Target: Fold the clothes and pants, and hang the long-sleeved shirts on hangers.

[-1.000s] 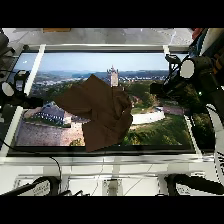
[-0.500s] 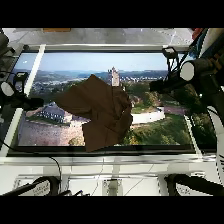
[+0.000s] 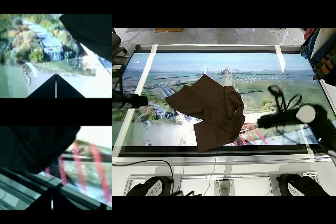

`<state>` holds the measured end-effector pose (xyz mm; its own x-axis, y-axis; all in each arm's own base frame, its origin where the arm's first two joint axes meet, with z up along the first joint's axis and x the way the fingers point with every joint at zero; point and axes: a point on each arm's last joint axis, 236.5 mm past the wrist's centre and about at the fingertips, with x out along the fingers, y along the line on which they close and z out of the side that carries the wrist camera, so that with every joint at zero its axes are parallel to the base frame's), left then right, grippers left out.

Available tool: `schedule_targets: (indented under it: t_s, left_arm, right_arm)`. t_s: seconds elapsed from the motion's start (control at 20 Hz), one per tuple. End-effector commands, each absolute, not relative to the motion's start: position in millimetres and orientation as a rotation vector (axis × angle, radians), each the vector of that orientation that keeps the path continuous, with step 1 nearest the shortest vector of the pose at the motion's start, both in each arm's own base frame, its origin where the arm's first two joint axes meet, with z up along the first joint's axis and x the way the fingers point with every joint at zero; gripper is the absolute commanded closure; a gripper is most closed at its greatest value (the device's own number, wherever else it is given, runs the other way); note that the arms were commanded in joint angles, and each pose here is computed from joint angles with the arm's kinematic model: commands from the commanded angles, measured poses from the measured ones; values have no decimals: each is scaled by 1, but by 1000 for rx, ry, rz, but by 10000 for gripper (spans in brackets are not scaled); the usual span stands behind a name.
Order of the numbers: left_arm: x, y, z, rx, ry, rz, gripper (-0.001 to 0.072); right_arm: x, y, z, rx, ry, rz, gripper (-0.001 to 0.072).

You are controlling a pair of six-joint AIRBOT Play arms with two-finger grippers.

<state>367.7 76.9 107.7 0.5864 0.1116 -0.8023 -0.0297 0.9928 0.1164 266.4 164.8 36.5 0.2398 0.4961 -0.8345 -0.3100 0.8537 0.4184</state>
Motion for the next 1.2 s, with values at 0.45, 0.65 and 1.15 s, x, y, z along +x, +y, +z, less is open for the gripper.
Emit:
schedule_targets:
  t_s: [0.45,0.65,1.15]
  left_arm:
    - [354,46,75,-22,872,25,15]
    - [365,41,85,-67,809,15,15]
    - [367,41,86,-65,798,17,15]
  right_arm:
    - [257,222,-59,855,1476,408,364]
    - [251,232,-87,972,1596,348,364]
    - [235,264,-105,908,1680,349,317]
